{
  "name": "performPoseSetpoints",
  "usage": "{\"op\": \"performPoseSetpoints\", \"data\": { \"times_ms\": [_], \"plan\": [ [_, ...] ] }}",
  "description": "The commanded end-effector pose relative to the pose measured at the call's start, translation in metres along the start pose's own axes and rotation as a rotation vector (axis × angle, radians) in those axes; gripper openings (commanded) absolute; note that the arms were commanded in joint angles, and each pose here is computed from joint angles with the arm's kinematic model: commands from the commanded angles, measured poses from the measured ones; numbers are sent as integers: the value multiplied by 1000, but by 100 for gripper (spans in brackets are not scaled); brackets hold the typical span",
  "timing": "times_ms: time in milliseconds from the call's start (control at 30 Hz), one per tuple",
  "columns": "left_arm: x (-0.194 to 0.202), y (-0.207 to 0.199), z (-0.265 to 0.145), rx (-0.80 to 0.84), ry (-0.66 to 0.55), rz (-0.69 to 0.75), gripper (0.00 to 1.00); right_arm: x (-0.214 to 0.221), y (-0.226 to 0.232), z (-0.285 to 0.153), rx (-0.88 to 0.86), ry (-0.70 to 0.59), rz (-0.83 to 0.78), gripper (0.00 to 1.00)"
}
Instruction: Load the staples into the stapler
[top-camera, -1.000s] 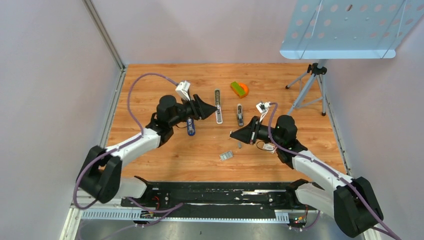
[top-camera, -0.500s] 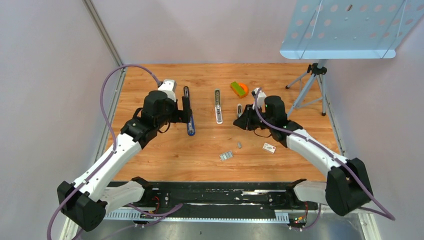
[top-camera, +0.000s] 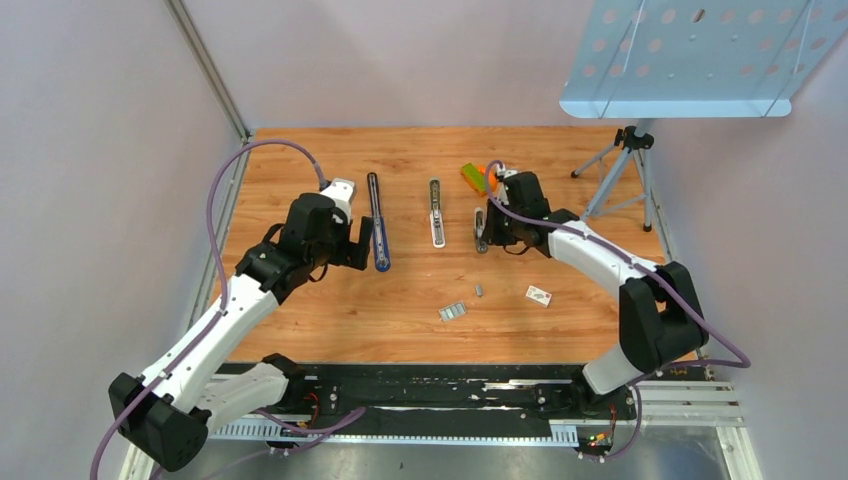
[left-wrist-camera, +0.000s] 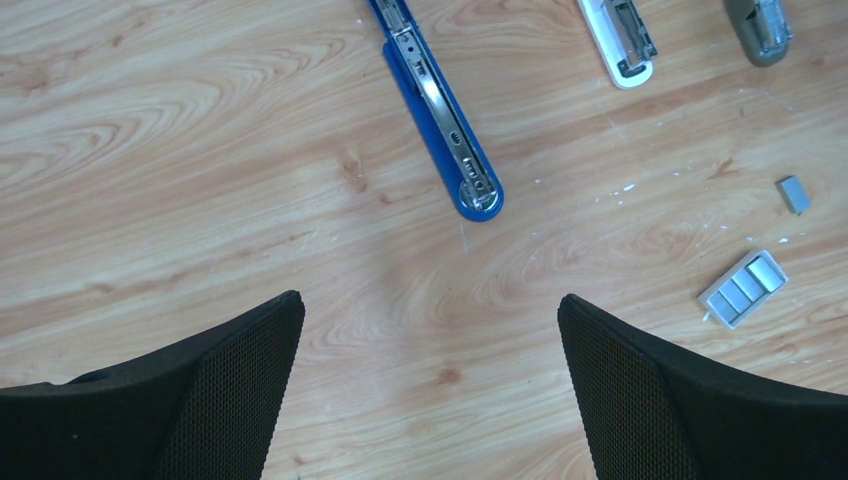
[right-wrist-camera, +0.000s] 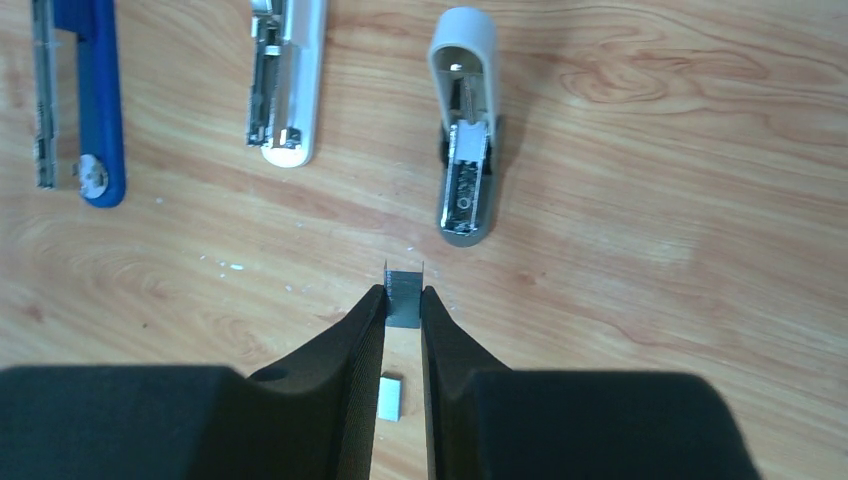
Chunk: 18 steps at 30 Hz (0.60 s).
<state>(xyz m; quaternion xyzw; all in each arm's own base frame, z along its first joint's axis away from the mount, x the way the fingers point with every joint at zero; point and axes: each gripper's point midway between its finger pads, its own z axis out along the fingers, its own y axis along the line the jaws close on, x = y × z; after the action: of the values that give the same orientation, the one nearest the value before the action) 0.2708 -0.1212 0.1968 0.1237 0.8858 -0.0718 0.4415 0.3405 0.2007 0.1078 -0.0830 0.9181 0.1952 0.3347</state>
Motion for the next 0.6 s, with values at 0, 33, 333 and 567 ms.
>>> {"op": "performPoseSetpoints", "data": {
  "times_ms": [0,33,333,567],
  "plan": [
    [2,11,-5,-40,-2,33,100,1,-14,3,110,28,-34,21],
    [2,11,-6,-41,-5,34,100,-1,-14,4,114,27,-37,21],
    [3,17,-11,-69,-19,37,100,-3,-14,24,140,54,-83,21],
    [0,8,-11,-16,-27,40,100,-4,-6,37,92,42,-99,21]
  ]
}}
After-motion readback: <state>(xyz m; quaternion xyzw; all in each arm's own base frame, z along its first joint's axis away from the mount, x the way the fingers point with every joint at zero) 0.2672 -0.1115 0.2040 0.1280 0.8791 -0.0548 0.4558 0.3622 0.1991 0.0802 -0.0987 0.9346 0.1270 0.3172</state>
